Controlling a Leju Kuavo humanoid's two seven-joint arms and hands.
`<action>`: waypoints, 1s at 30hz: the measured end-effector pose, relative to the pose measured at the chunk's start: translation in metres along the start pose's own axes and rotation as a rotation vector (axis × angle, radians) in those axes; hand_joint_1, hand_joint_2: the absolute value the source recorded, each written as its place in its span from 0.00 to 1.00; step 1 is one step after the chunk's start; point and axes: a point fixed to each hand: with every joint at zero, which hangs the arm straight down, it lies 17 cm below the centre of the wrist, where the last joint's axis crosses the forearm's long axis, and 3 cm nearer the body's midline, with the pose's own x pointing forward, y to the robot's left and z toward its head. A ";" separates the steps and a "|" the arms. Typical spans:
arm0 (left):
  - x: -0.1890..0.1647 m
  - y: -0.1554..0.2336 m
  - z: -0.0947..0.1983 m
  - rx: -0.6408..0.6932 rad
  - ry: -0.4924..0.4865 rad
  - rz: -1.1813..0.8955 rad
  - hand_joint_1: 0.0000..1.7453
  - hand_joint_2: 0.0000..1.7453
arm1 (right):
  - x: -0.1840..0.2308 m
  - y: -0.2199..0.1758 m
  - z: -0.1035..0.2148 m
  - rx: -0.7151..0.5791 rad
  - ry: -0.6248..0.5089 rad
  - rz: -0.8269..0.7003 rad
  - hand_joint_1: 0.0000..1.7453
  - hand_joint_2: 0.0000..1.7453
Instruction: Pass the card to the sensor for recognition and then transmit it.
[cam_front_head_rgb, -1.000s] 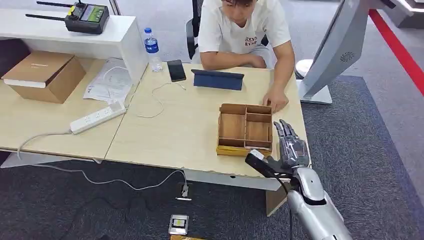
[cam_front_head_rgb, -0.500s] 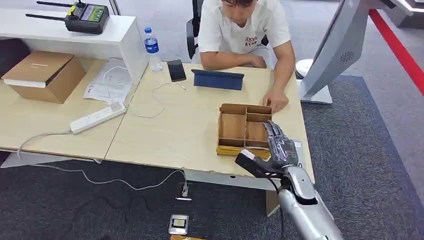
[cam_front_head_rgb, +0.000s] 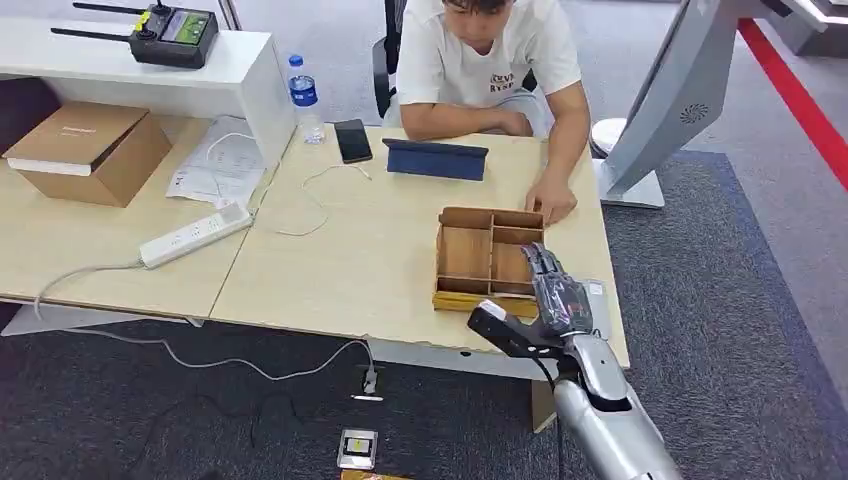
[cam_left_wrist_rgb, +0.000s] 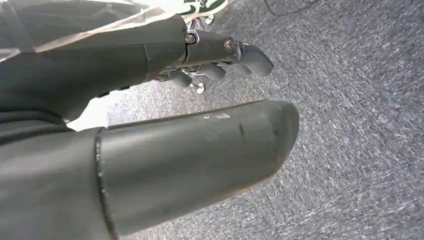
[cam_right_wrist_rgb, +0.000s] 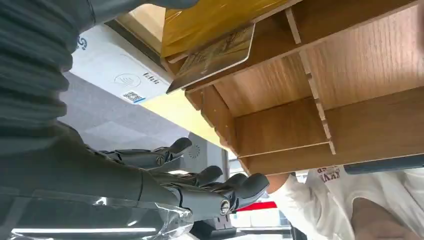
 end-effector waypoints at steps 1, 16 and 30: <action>0.000 0.000 0.000 0.000 0.000 0.000 0.00 0.00 | 0.000 0.000 0.000 0.001 0.001 0.000 0.00 1.00; 0.000 0.000 0.000 -0.001 -0.004 -0.007 0.00 0.00 | -0.011 0.001 -0.003 0.007 0.013 0.011 0.00 1.00; 0.001 0.000 0.000 -0.001 -0.005 -0.007 0.00 0.00 | -0.018 0.009 -0.001 0.031 0.027 0.015 0.49 1.00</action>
